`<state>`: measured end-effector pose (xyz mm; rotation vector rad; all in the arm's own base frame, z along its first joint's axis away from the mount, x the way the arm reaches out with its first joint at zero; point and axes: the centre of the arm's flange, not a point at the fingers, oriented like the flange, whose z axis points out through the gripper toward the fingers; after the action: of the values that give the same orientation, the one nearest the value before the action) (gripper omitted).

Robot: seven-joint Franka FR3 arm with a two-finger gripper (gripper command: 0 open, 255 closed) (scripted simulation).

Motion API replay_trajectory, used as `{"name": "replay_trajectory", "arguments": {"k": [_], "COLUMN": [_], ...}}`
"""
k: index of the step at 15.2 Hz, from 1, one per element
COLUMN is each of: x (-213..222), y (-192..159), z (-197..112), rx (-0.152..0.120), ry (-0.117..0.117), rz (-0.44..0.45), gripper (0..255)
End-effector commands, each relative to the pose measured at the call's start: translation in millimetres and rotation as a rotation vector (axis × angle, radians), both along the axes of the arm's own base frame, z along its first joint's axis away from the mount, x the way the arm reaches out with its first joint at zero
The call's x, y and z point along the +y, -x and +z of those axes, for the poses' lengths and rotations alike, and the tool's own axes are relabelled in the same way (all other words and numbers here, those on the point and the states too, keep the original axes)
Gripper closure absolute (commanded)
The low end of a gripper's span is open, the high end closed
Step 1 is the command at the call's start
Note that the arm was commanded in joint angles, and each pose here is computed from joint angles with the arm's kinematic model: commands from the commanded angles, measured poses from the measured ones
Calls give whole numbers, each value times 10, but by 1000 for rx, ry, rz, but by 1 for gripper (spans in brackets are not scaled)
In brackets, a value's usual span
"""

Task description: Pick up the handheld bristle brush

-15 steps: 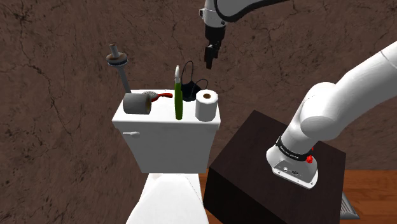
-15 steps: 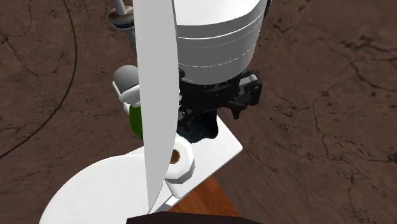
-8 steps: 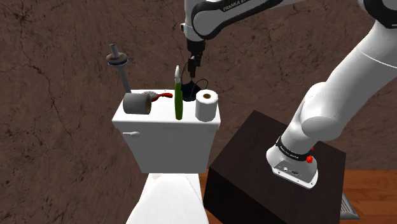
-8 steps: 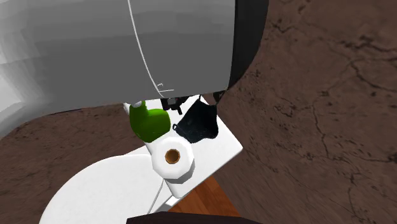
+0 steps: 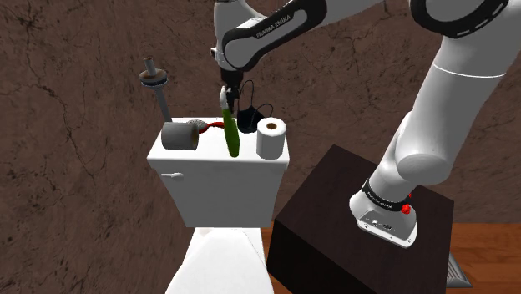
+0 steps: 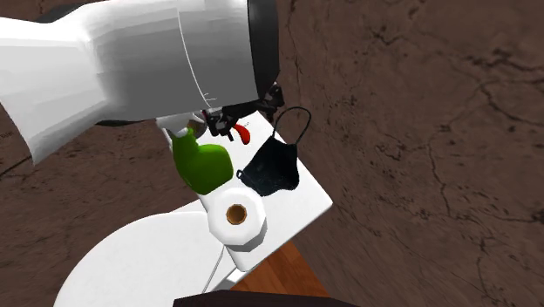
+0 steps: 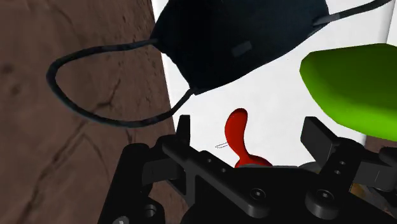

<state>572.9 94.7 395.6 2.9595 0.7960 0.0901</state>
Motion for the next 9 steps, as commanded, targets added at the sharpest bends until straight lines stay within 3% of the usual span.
{"name": "replay_trajectory", "arguments": {"k": [1, 6, 9], "x": [95, 421, 449], "y": [-221, -645, -678], "z": [-152, -503, -637], "rx": [-3, -9, -9], "ry": [-3, -10, -10], "rz": [31, 108, 114], "gripper": [0, 0, 0]}}
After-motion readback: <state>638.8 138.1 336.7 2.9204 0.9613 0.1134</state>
